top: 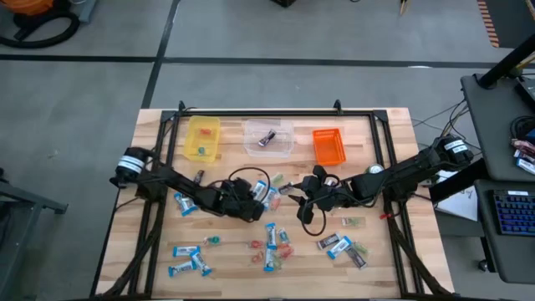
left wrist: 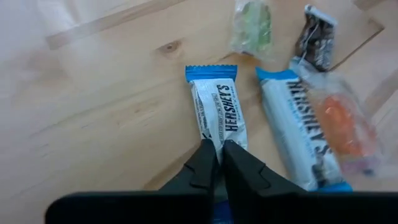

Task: Organize candy in baskets
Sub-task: Put the white chocolate bar chocolate into the orange bin

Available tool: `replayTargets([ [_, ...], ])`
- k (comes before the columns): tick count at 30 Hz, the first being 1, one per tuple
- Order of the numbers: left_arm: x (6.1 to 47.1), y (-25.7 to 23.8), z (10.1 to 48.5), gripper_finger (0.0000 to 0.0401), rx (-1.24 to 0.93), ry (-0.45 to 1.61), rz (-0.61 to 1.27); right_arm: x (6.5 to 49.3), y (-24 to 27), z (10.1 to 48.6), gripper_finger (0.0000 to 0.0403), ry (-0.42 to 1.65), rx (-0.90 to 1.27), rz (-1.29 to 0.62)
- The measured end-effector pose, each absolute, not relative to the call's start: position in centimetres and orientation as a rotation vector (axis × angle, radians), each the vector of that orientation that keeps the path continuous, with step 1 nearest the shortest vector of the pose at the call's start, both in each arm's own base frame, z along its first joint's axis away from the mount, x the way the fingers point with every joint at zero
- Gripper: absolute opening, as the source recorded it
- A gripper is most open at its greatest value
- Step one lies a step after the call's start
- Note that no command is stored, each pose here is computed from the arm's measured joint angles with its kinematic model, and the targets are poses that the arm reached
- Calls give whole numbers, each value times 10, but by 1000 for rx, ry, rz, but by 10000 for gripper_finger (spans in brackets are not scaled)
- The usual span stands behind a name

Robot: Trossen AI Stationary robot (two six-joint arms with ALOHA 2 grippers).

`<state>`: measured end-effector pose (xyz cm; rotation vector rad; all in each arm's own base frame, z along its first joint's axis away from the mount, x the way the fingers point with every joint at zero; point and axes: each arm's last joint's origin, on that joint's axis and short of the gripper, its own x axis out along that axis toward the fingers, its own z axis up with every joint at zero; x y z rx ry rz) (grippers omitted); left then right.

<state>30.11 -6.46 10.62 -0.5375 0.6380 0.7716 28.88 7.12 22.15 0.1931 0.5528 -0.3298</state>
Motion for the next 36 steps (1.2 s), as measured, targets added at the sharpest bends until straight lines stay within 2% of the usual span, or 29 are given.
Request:
replayTargets([
  [8, 292, -69, 139, 1, -432, 659, 663, 287, 71, 218, 169, 567, 151, -320],
  [14, 292, -76, 175, 0, -385, 589, 438, 288, 72, 210, 169, 543, -61, -240],
  [19, 297, -81, 196, 0, -430, 505, 241, 299, 78, 194, 168, 543, -364, -104],
  [28, 297, -82, 193, 0, -633, 533, 234, 328, 85, 176, 166, 546, -629, -111],
  [36, 297, -81, 190, 0, -673, 533, 255, 347, 91, 156, 158, 600, -758, -63],
])
